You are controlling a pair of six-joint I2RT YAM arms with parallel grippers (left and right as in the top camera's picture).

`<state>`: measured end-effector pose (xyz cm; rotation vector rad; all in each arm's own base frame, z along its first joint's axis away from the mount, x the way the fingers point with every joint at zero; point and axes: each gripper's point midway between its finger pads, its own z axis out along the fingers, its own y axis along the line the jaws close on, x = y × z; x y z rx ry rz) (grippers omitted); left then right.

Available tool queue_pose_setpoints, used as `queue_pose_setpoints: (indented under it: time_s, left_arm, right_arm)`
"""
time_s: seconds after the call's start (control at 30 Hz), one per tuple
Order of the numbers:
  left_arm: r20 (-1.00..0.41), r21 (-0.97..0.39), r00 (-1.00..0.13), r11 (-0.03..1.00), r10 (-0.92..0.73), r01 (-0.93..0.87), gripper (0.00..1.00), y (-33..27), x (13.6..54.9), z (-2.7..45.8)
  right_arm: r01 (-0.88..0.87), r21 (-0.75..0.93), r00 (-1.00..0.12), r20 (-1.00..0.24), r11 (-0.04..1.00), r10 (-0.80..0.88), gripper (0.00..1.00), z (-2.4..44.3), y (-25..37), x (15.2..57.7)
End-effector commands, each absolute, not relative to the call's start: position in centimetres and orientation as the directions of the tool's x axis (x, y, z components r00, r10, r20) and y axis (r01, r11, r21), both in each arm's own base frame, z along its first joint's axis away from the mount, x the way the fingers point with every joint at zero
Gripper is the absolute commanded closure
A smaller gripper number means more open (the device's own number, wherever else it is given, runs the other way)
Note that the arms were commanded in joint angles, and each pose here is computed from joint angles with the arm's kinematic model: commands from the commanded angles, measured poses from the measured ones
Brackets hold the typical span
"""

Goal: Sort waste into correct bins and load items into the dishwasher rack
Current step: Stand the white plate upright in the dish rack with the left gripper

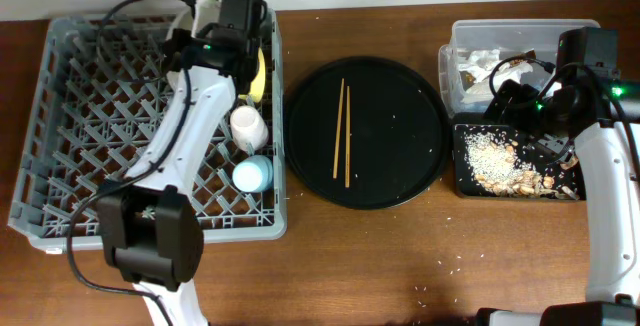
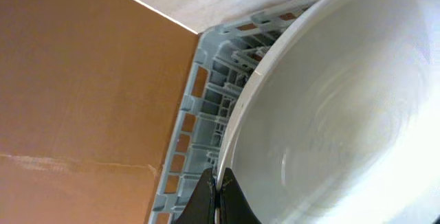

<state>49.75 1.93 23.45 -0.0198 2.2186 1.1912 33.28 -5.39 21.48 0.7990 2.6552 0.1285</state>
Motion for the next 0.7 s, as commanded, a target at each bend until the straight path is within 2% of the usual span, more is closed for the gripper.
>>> queue_pose_setpoints:
  time_s: [0.0,0.07,0.13,0.17,0.3,0.4,0.6,0.67]
  left_arm:
    - [-0.483,0.763,-0.83,0.599,0.28,-0.243,1.0,1.2,50.2,21.5]
    - [-0.474,0.767,-0.831,0.6,0.291,-0.228,0.99,0.6,50.3,21.0]
    - [-0.475,0.754,-0.828,0.622,0.297,-0.21,0.55,0.1,50.4,20.6]
    - [-0.477,0.732,-0.826,0.656,0.3,-0.184,0.44,-0.5,50.6,20.0]
    - [-0.474,0.618,-0.823,0.784,0.313,-0.057,0.42,-3.2,51.1,17.5]
    - [-0.498,0.526,-0.81,0.85,0.31,0.001,0.38,-5.0,51.4,17.5]
    - [-0.678,0.288,-0.698,0.957,0.23,0.035,0.33,-7.3,52.3,26.5]
    - [-0.693,0.218,-0.682,0.97,0.234,0.111,0.33,-9.2,51.4,28.2]
  right_arm:
    - [0.523,0.183,-0.766,-0.328,0.833,0.553,0.01,21.8,-5.8,33.4]
    - [0.523,0.183,-0.766,-0.328,0.833,0.553,0.02,21.8,-5.8,33.4]
    - [0.523,0.183,-0.766,-0.328,0.833,0.553,0.02,21.8,-5.8,33.4]
    - [0.523,0.183,-0.766,-0.328,0.833,0.553,0.02,21.8,-5.8,33.4]
    - [0.523,0.183,-0.766,-0.328,0.833,0.553,0.01,21.8,-5.8,33.4]
    - [0.523,0.183,-0.766,-0.328,0.833,0.553,0.02,21.8,-5.8,33.4]
    - [0.523,0.183,-0.766,-0.328,0.833,0.553,0.02,21.8,-5.8,33.4]
    - [0.523,0.183,-0.766,-0.328,0.833,0.553,0.01,21.8,-5.8,33.4]
